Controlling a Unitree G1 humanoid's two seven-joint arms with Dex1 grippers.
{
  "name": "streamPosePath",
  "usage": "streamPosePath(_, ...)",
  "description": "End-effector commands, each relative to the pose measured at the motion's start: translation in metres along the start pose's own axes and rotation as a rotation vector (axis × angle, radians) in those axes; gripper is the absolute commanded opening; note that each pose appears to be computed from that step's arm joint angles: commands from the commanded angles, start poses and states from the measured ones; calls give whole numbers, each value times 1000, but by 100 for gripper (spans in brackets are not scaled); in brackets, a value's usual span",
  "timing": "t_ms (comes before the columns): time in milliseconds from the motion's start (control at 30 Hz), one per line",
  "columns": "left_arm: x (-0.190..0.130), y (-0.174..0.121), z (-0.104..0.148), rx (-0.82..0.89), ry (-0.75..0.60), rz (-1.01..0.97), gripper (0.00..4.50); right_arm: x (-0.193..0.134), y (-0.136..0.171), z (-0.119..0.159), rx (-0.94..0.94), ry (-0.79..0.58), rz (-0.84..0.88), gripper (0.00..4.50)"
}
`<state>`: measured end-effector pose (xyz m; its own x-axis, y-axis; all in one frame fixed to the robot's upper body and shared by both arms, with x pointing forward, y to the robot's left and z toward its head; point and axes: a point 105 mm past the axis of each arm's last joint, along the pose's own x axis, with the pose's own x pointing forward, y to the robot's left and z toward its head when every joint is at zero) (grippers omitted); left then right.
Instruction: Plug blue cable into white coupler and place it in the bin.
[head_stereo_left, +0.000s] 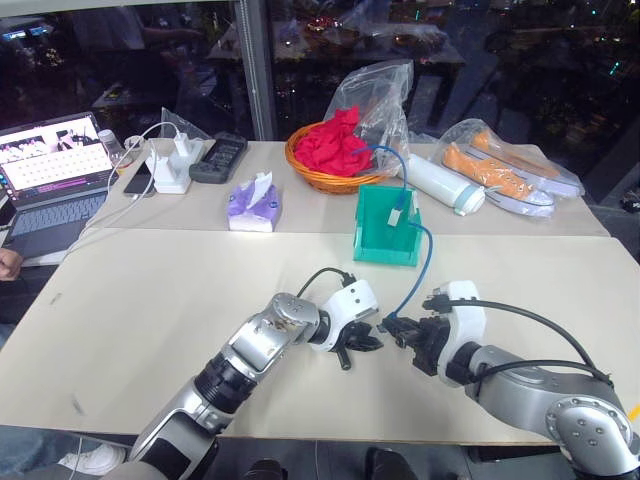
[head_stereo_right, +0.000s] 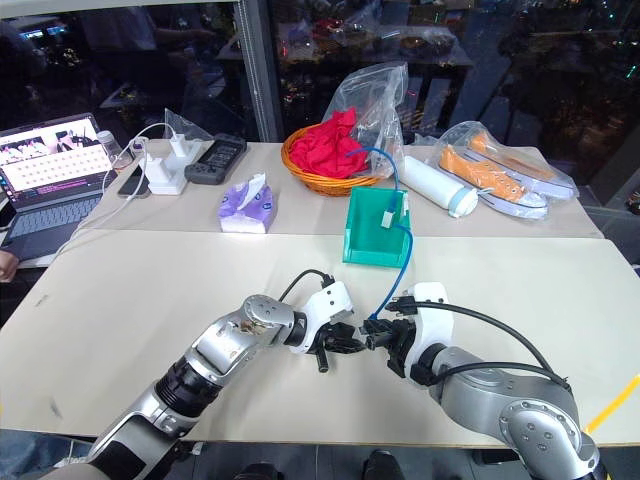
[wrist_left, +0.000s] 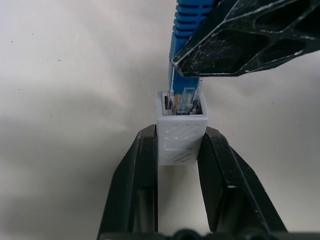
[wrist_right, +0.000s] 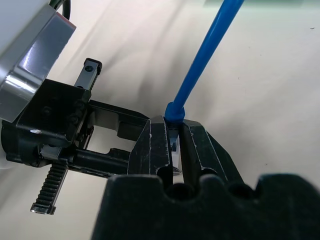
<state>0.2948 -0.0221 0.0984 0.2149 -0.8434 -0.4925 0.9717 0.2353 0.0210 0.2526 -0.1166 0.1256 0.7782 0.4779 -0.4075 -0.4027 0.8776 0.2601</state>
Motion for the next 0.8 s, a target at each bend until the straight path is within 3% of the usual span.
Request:
streamPosePath(33,-18,-3,60,154,-208,55,64,1,3,-56,-17,262,33,0)
streamPosePath(800,-19,0,100,108,-317,97,64,-1,4,-71,-19,335,84,0)
